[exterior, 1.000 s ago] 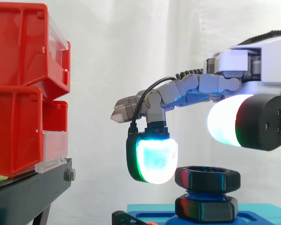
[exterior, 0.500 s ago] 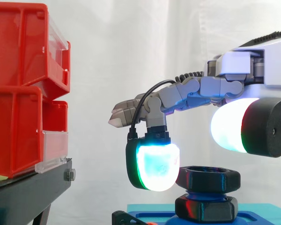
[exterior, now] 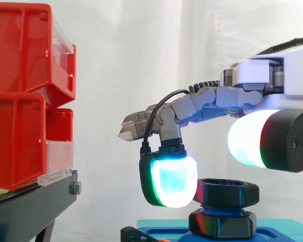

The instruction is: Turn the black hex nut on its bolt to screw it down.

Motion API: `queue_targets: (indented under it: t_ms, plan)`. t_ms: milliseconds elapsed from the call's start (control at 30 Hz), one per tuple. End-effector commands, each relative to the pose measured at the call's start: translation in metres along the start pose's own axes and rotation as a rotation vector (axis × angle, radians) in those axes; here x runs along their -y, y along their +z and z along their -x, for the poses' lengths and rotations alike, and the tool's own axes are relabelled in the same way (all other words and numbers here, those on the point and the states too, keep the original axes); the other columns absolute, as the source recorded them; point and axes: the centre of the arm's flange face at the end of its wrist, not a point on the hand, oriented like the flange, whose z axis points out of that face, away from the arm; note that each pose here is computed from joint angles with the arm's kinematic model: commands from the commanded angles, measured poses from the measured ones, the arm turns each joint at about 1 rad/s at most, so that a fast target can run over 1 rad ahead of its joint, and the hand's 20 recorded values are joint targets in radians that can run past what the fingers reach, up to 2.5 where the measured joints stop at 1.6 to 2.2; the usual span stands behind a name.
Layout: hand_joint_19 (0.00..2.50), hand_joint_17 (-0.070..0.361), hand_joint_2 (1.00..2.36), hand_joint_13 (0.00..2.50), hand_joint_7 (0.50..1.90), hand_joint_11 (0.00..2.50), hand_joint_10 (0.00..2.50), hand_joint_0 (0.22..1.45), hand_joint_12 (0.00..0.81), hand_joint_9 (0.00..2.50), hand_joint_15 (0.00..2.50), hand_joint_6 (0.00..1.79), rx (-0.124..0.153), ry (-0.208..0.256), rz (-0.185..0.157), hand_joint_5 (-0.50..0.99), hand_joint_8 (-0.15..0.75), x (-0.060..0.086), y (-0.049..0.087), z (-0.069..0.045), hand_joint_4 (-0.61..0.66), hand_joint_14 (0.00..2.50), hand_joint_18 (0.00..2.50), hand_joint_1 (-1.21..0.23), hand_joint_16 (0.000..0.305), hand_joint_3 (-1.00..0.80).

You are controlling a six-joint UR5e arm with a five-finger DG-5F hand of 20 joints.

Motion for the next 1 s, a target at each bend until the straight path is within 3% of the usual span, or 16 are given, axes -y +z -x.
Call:
queue_targets:
  t_ms: [0,133,867,967]
  plan:
    - [0.00,0.126,1.00,0.17,1.35,0.00,0.00,0.43,0.331,0.27,0.00,0.50,-0.002,0.000,-0.004,-0.13,0.234,0.003,-0.001,0.000,0.21,0.00,0.00,-0.15,0.056,-0.50]
    - [0.00,0.126,1.00,0.18,1.38,0.00,0.00,0.43,0.329,0.28,0.00,0.50,-0.017,0.001,-0.004,-0.13,0.237,0.007,-0.004,-0.002,0.21,0.00,0.00,-0.16,0.056,-0.50]
    - [0.00,0.126,1.00,0.18,1.36,0.00,0.00,0.43,0.331,0.30,0.00,0.54,-0.017,0.002,0.000,-0.13,0.239,0.027,-0.010,-0.003,0.21,0.00,0.00,-0.13,0.056,-0.50]
    - [0.00,0.126,1.00,0.18,1.34,0.00,0.00,0.43,0.332,0.30,0.00,0.55,-0.020,0.002,0.002,-0.13,0.240,0.036,-0.013,-0.005,0.21,0.00,0.00,-0.11,0.056,-0.50]
